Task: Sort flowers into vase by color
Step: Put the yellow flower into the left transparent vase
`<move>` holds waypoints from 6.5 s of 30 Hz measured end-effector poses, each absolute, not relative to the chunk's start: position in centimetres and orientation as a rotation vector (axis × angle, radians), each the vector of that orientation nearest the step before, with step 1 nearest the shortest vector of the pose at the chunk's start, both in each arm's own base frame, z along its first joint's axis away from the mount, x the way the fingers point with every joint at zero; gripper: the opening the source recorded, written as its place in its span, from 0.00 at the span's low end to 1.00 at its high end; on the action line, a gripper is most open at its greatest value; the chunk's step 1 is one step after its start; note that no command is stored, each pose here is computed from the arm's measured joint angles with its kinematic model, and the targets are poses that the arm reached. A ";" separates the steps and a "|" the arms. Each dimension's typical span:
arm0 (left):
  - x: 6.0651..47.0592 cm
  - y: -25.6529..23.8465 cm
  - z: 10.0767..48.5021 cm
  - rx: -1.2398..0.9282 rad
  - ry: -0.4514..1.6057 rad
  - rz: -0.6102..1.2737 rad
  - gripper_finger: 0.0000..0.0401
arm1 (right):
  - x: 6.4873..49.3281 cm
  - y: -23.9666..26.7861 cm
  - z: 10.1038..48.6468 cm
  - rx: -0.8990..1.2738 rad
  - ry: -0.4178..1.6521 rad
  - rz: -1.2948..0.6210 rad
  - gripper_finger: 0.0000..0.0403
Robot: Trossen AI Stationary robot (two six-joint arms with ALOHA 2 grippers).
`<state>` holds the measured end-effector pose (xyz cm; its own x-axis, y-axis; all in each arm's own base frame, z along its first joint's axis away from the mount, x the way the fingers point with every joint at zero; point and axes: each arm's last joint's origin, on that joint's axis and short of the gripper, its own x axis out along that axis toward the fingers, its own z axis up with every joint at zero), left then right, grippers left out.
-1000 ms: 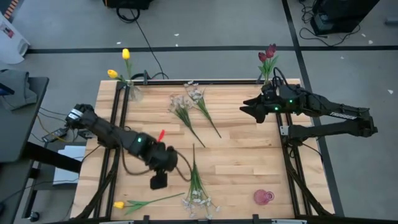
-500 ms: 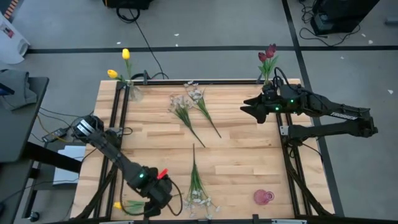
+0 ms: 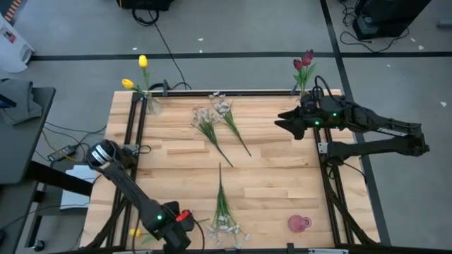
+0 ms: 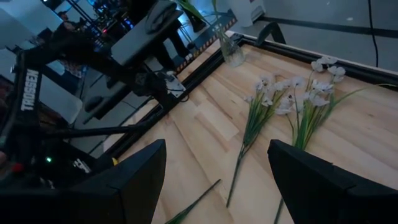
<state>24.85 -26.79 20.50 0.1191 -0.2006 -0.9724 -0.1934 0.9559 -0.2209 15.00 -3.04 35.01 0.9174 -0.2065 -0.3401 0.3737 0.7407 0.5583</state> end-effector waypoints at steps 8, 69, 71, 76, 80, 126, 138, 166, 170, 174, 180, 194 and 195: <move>25.2 -27.0 17.9 -0.245 1.489 0.080 0.71 | 14.2 -2.9 35.4 0.643 0.239 -0.310 0.73; 27.1 -25.9 14.2 -0.184 1.535 0.183 0.02 | 11.9 -2.5 36.4 0.619 0.151 -0.315 0.73; 27.2 -25.7 14.2 -0.182 1.539 0.193 0.03 | 11.8 -2.6 36.4 0.612 0.145 -0.323 0.73; 28.2 -24.5 14.3 -0.176 1.564 0.183 0.01 | 11.5 -2.6 36.5 0.607 0.129 -0.334 0.73; 29.5 -22.8 14.5 -0.171 1.578 0.192 0.01 | 11.4 -2.5 36.5 0.606 0.127 -0.333 0.73; 39.7 -2.0 33.5 -0.741 1.158 0.753 0.00 | 9.6 -2.0 35.2 0.329 0.320 -0.274 0.73; 42.0 4.2 34.6 -1.069 0.952 0.595 0.00 | 9.5 -2.5 34.4 -0.059 0.468 -0.365 0.73; 45.4 10.8 39.6 -1.550 0.297 0.214 0.00 | 10.1 -1.7 34.4 -0.604 0.596 -0.248 0.72; 45.4 10.7 39.7 -1.571 0.311 0.195 0.00 | 10.2 -1.1 35.8 -0.657 0.497 -0.231 0.71; 45.7 10.7 40.4 -1.644 0.271 0.116 0.00 | 10.3 -0.7 36.7 -0.658 0.413 -0.228 0.70; 46.1 10.8 41.3 -1.774 0.173 0.042 0.00 | 10.9 0.0 37.4 -0.692 0.341 -0.275 0.70; 46.8 11.4 40.4 -1.883 0.089 0.112 0.00 | 12.7 2.1 38.4 -0.764 0.243 -0.305 0.65; 46.8 11.4 40.4 -1.890 0.092 0.113 0.00 | 12.9 2.1 38.4 -0.767 0.250 -0.310 0.64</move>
